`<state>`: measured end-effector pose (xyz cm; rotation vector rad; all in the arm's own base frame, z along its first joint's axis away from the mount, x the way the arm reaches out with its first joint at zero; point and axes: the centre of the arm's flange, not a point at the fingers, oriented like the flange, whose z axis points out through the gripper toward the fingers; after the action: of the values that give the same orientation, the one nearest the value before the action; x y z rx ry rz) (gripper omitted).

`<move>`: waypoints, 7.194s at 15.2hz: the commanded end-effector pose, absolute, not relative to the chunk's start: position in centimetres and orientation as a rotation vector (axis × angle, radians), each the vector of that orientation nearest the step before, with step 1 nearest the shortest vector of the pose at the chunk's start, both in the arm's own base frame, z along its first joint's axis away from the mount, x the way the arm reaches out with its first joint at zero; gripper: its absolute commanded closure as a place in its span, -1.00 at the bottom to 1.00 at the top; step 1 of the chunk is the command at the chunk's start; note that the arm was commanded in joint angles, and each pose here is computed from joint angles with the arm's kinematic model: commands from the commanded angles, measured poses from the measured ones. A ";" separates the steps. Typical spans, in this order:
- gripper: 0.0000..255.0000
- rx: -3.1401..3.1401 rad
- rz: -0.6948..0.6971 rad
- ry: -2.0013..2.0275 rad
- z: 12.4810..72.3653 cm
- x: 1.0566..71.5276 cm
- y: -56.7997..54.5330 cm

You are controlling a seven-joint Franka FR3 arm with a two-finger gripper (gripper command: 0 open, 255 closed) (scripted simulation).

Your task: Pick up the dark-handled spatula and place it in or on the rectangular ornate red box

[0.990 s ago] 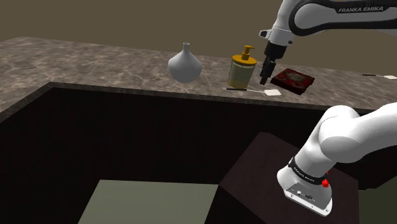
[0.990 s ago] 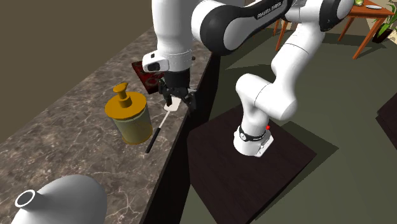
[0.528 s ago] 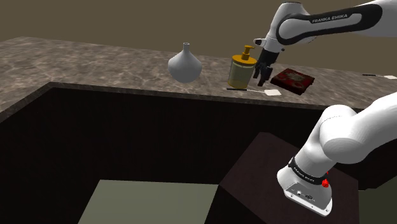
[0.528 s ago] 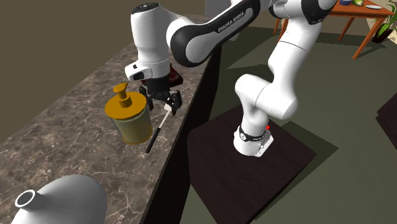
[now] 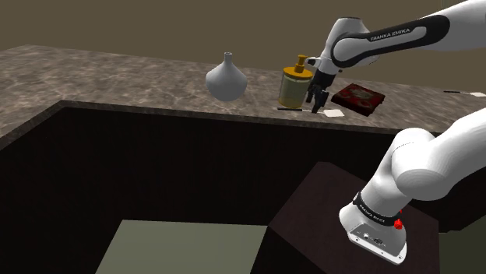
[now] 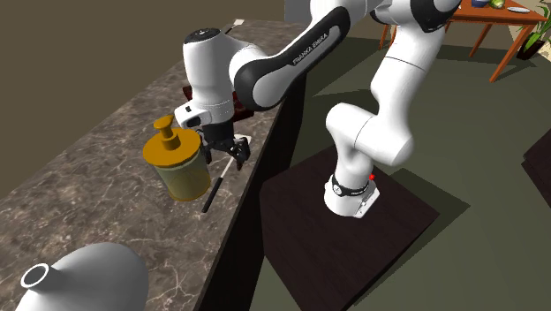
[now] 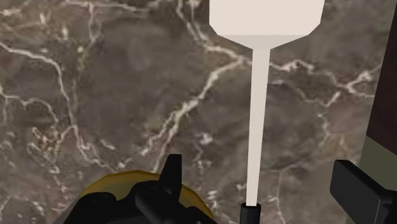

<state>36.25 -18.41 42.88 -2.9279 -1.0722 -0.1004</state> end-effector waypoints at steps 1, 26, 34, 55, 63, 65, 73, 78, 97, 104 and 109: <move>-1.00 -2.926 -0.097 -1.073 42.2 36.1 -18.3; 1.00 -2.926 -0.097 -1.073 47.0 36.1 -18.3; 1.00 -2.926 -0.097 -1.073 51.2 36.1 -18.3; 1.00 -2.926 -0.097 -1.073 55.1 29.4 -35.5; 1.00 -2.926 -0.097 -1.073 55.5 25.6 -45.4; 1.00 -2.926 -0.097 -1.073 55.6 24.7 -47.8; 1.00 -2.926 -0.097 -1.073 52.6 23.3 -51.4; 1.00 -2.926 -0.097 -1.073 50.0 23.3 -51.4; -1.00 -2.926 -0.097 -1.073 47.4 23.3 -51.4; -1.00 -2.926 -0.097 -1.073 52.4 23.0 -51.6; -1.00 -2.926 -0.097 -1.073 52.4 23.0 -51.6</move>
<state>23.02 -51.62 52.37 -2.9262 -1.0732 -0.0968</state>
